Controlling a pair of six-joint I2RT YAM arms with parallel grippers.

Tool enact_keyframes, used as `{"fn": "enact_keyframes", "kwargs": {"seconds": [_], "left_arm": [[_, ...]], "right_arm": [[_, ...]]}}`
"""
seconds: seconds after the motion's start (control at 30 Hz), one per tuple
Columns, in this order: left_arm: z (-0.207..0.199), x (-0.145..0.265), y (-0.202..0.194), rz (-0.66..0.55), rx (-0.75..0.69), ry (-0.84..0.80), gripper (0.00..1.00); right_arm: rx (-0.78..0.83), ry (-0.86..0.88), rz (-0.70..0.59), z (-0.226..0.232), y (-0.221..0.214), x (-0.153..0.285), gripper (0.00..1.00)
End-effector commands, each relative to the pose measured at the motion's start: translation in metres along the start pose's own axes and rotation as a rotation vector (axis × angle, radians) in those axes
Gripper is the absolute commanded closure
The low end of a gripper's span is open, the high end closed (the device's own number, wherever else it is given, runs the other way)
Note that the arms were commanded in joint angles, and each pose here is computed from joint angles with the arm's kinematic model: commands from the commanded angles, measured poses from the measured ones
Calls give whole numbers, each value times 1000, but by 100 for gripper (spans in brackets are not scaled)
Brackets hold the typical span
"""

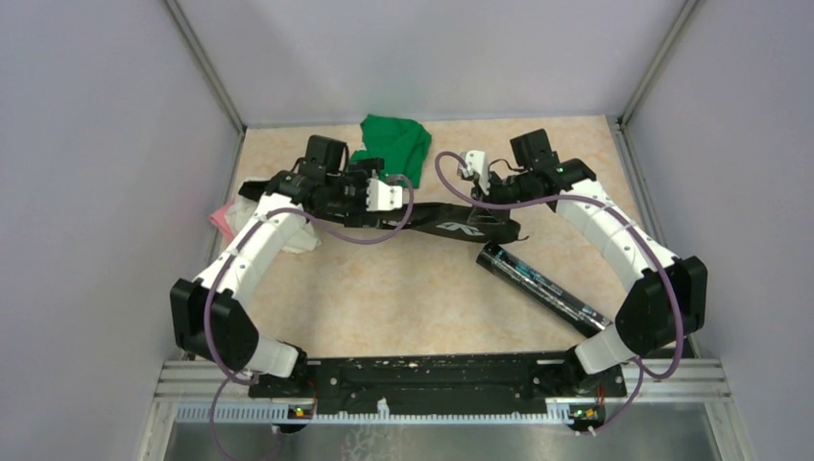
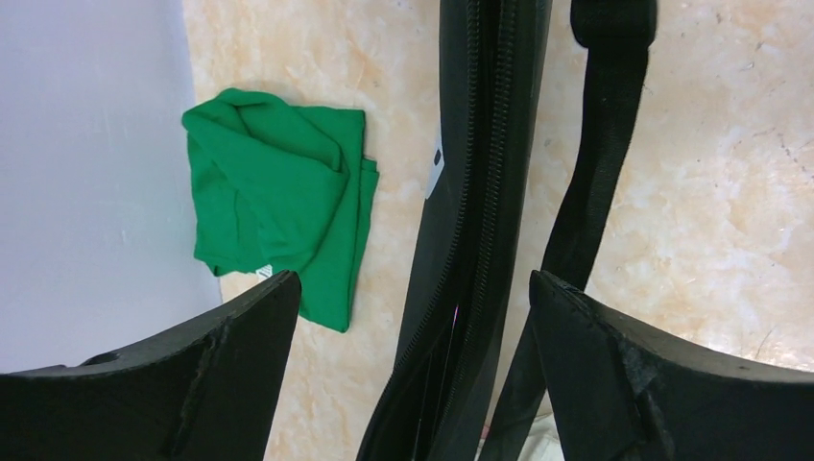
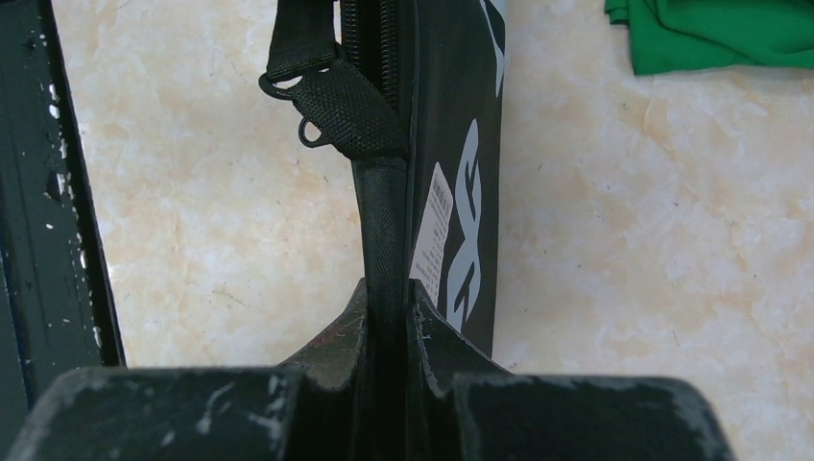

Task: Pack up the badminton gear
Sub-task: Adjust the racket bag at the center of the board.

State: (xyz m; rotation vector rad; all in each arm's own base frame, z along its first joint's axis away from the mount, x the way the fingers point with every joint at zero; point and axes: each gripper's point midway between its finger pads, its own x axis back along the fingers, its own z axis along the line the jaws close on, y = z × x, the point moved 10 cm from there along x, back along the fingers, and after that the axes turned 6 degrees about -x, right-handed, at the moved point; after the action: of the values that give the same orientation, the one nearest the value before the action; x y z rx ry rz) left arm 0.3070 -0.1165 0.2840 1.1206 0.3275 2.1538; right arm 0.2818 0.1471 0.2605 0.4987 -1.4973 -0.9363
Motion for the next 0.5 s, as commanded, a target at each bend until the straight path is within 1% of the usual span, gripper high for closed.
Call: {"fn": "enact_keyframes", "kwargs": {"seconds": [0.0, 0.1, 0.17, 0.27, 0.3, 0.33, 0.37, 0.4, 0.47], "left_arm": [[11, -7, -2, -12, -54, -39, 7], [12, -16, -10, 13, -56, -58, 11], [14, -22, -15, 29, -47, -88, 18], [11, -30, -21, 45, -1, -166, 33], [10, -32, -22, 49, 15, -190, 40], [8, -33, -23, 54, 38, -209, 51], [6, -34, -24, 57, 58, -221, 58], [4, -34, -24, 58, 80, -228, 64], [3, -32, -21, 45, 116, -216, 71]], "right_arm": [[54, 5, -79, -2, 22, 11, 100], [59, 4, -75, -3, 21, 11, 100], [63, -1, -68, -5, 21, 11, 100], [65, -15, -70, -9, 23, 11, 100], [62, -18, -72, -10, 23, 11, 100], [59, -21, -75, -12, 24, 11, 100], [53, -24, -78, -13, 25, 10, 100], [48, -29, -82, -14, 26, 9, 100], [34, -47, -90, -17, 28, 8, 98]]}}
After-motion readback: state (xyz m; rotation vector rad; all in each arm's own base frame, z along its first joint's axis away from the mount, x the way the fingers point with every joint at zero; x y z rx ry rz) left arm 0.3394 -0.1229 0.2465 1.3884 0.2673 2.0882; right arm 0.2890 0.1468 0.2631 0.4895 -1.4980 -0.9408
